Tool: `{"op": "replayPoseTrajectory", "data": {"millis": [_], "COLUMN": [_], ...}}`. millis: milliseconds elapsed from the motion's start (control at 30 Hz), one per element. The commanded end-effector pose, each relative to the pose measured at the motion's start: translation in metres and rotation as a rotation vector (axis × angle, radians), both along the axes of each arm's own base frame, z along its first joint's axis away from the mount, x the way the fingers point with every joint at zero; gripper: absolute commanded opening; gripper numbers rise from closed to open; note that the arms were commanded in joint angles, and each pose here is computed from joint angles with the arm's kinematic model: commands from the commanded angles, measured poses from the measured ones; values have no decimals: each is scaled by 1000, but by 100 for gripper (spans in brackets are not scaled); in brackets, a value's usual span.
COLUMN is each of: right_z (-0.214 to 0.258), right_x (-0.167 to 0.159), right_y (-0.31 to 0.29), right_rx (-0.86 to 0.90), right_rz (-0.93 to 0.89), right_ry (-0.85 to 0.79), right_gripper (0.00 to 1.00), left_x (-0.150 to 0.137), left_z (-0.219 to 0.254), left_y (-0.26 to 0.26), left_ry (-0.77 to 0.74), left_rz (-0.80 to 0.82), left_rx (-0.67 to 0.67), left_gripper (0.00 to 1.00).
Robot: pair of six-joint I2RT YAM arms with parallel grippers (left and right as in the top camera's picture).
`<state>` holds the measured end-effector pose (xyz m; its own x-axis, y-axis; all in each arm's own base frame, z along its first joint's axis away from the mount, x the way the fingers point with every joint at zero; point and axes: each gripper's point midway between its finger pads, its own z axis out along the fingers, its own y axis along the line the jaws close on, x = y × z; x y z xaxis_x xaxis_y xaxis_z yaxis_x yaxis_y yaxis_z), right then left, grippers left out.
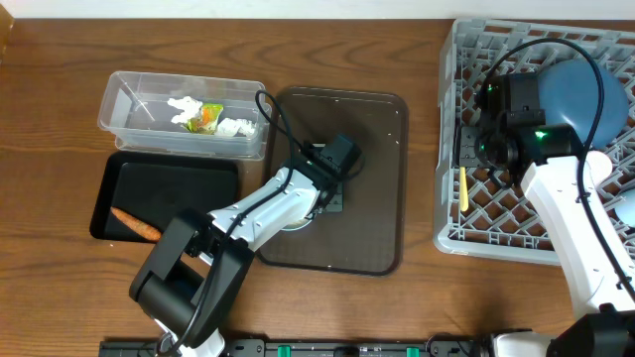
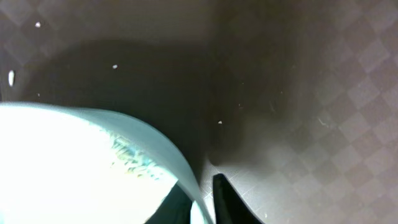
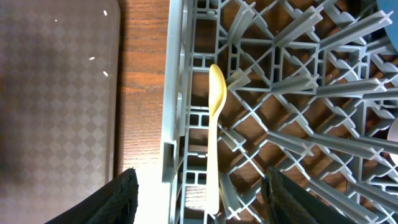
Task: Sort waste into correct bins and load items into the dishwasher rack
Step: 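Reach left gripper to white rice bowl and grasp its rim, then carry white bowl with left gripper over black tray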
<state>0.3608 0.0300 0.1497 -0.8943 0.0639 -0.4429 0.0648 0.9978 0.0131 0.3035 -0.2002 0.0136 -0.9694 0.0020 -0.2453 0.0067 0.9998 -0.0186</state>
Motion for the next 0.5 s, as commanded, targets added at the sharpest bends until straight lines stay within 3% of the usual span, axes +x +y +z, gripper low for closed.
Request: {"op": "replayPoseTrajectory", "data": {"millis": [0,467], "right_z": [4,4], "right_x": [1,1], "right_y": [-3,-3], "right_rx": [-10,-10], "right_rz": [2,2], "right_ry": [-9,-8], "right_gripper": [63,63], "left_x": [0,2], "left_z": [-3,32], "left_y": [-2,10], "left_ry": [4,2], "left_rz": [-2,-21], "left_rx": [4,14], "left_gripper": [7,6]}}
